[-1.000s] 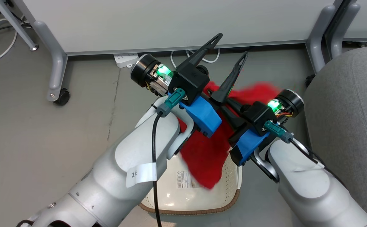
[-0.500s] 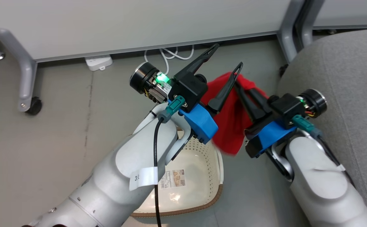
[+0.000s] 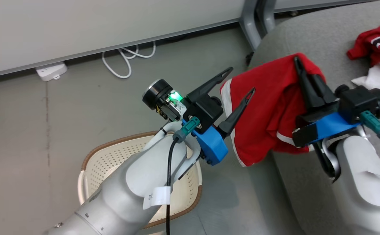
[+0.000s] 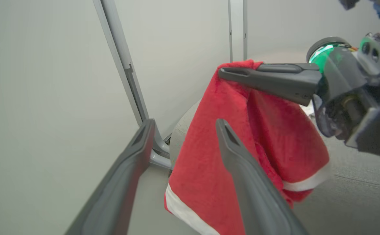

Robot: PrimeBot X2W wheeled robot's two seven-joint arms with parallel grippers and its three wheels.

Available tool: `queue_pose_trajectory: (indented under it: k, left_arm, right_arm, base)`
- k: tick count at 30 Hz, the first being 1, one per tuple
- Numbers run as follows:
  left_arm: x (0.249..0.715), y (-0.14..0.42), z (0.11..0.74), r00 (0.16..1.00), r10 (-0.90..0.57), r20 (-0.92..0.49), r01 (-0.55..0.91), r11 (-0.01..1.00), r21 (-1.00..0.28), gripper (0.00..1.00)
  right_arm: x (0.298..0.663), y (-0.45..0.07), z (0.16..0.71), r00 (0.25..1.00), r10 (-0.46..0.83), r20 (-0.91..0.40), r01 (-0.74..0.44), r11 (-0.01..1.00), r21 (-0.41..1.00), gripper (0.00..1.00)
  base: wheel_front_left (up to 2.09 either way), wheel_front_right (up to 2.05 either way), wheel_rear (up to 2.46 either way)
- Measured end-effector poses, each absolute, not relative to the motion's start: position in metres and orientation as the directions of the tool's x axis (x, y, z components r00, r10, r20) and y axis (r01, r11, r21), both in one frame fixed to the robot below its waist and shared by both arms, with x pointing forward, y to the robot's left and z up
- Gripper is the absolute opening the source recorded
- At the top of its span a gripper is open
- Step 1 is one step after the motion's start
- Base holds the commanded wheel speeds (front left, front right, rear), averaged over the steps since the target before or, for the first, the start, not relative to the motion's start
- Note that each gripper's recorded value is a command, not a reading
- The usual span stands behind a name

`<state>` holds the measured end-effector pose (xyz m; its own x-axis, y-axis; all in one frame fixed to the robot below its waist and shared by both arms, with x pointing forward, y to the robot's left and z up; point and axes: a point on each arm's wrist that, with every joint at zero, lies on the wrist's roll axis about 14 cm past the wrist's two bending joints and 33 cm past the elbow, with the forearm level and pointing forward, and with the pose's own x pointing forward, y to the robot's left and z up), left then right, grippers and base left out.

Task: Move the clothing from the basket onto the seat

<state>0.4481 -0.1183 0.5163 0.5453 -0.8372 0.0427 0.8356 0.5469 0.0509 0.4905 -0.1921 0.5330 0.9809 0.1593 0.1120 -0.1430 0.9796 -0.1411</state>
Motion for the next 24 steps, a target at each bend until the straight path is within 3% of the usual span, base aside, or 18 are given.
queue_pose_trajectory:
  k: [16, 24]
  left_arm:
    - [0.389, -0.186, 0.485, 0.301, -0.954, 0.012, 0.954, 0.301, -0.003, 1.0]
    - [0.377, -0.197, 0.476, 0.252, -0.968, 0.006, 0.967, 0.252, -0.024, 1.0]
  right_arm:
    - [0.424, -0.304, 0.538, 0.978, -0.163, 0.129, 0.183, 0.97, -0.16, 0.0]
    - [0.399, -0.326, 0.529, 0.966, -0.238, 0.103, 0.253, 0.952, -0.175, 0.0]
  base:
    - [0.0, 0.0, 0.0]
    - [0.0, 0.0, 0.0]
